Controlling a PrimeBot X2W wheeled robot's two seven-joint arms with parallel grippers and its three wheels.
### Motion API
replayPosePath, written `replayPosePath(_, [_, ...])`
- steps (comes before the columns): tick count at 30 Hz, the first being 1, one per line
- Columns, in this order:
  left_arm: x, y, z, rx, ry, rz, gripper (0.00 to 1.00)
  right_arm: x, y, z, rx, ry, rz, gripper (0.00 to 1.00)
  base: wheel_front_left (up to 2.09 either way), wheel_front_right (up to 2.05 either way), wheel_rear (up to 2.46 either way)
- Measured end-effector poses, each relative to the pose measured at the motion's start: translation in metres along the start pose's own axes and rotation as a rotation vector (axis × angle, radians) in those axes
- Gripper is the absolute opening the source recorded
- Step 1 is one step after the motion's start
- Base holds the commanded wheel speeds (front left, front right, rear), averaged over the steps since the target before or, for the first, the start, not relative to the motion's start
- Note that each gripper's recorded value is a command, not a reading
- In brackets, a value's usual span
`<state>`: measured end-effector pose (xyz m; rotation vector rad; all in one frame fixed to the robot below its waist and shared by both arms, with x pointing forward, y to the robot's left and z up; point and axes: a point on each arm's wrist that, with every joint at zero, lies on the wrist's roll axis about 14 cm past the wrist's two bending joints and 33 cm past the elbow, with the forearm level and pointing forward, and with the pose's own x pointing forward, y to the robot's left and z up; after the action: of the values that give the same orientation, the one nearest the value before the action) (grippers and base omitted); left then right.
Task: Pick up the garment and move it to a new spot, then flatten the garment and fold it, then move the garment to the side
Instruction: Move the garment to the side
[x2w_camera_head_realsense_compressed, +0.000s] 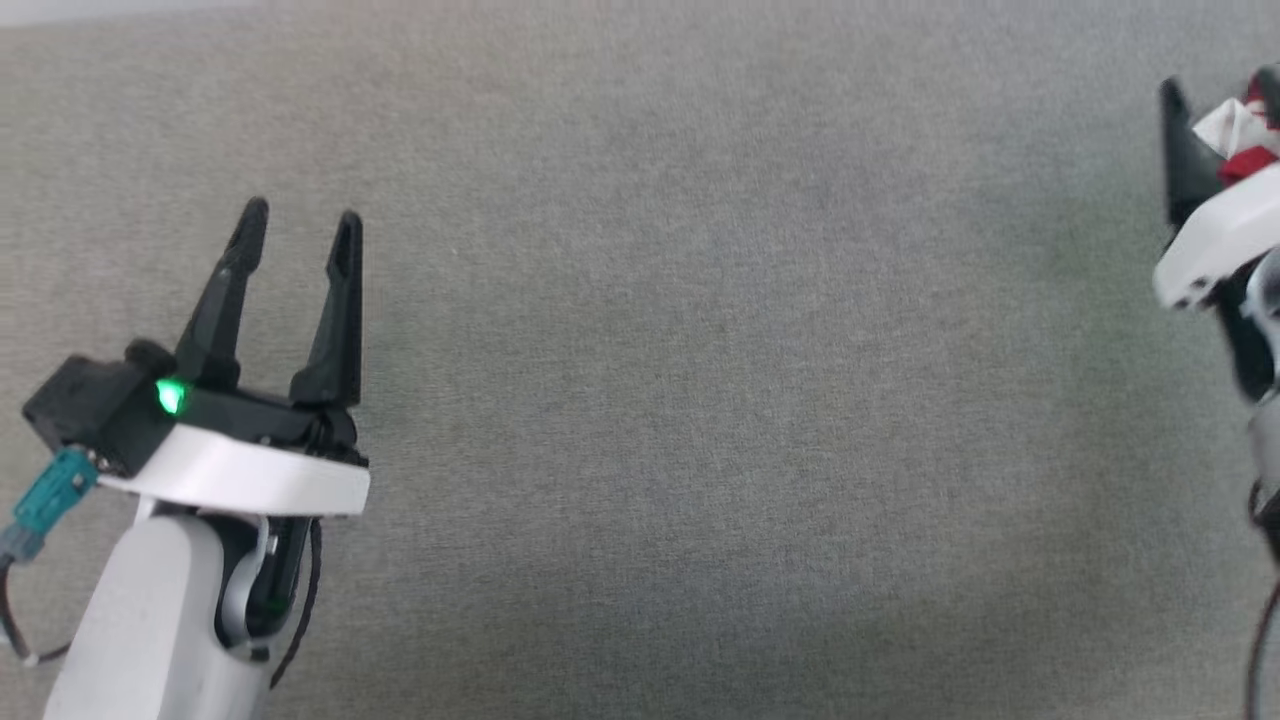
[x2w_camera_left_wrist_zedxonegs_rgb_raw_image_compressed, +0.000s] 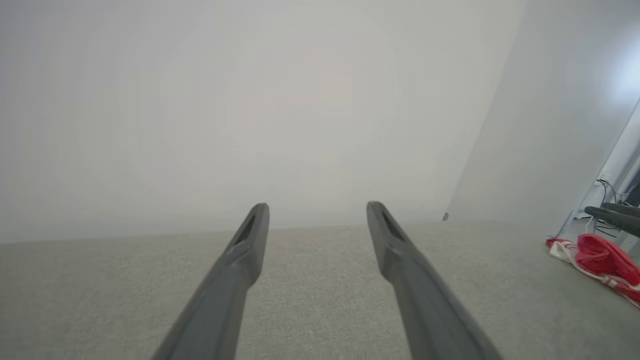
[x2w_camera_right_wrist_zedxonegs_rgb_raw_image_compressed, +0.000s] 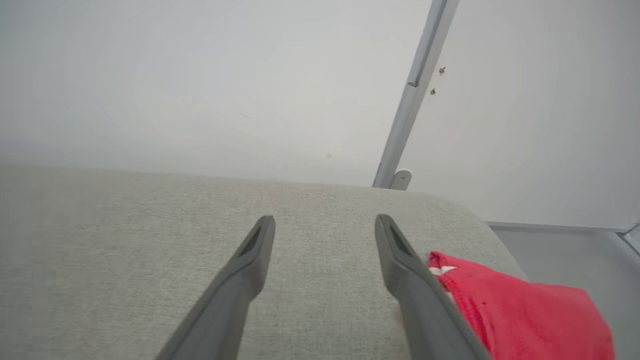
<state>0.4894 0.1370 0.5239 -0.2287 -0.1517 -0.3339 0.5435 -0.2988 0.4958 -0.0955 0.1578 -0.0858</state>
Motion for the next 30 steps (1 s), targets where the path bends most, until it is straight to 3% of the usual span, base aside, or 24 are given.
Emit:
replayPosePath(13, [-0.067,0.031,0.021,0.073,0.002,0.164,1.0,-0.052,0.045,0.008,0.138,-0.15,0.101,1.0,0.0,0.0,0.0])
replayPosePath(30, [-0.163,0.048,0.033,0.094,0.02,0.343,1.0,-0.137,0.064,-0.019,0.26,-0.16,0.114,1.0,0.0,0.0,0.0])
